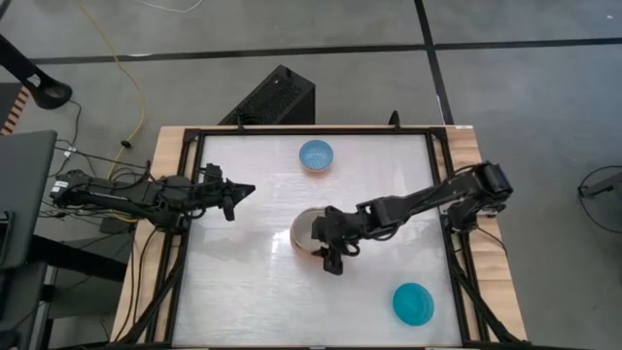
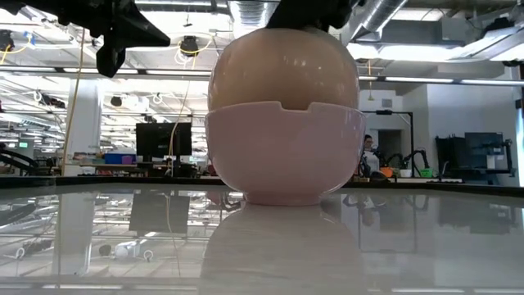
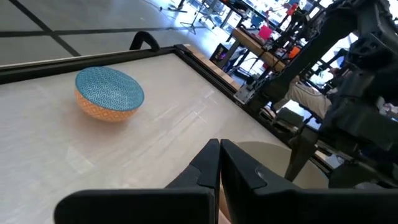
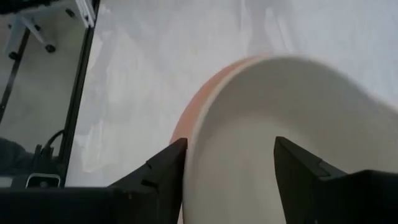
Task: Nest bowls inside each other
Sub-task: Stack the gray bowl on top of the orange bowl
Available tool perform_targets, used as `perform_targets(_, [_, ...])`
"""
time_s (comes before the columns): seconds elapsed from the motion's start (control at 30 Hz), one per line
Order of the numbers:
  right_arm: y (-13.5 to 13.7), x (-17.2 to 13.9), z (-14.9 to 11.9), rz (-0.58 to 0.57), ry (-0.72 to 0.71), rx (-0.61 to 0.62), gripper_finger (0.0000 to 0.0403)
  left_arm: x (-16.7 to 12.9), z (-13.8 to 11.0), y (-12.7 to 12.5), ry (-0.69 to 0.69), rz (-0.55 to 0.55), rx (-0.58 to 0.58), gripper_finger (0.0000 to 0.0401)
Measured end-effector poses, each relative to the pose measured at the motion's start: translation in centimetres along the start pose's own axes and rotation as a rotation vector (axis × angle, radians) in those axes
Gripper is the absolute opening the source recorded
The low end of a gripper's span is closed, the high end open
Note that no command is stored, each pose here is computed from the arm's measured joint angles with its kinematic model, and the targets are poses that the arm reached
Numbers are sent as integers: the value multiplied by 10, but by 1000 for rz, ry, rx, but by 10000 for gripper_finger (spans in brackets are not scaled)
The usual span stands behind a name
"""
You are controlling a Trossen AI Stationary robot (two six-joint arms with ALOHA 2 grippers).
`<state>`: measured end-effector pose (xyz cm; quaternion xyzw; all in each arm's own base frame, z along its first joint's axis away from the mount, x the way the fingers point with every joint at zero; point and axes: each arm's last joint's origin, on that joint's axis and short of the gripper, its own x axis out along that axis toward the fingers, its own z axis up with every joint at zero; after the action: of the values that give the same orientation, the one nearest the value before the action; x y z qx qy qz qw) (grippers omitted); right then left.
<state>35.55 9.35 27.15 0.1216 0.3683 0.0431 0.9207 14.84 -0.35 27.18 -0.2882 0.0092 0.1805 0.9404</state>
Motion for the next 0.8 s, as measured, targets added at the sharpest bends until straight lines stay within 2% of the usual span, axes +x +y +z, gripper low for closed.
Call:
perform_targets(0.13, [9,4,-7,-29,0,-8,207,0,0,0,0,0,0,0])
perform_targets(0.33, [10,21,-26,-195,44,8,207,0,0,0,-1,1,10,0])
perform_targets(0.57, [18,32,-32,-189,42,14,220,0,0,0,-4,-2,7,0])
perform_targets(0.8, [19,29,-27,-182,5,39,230,0,0,0,7,-9,9,0])
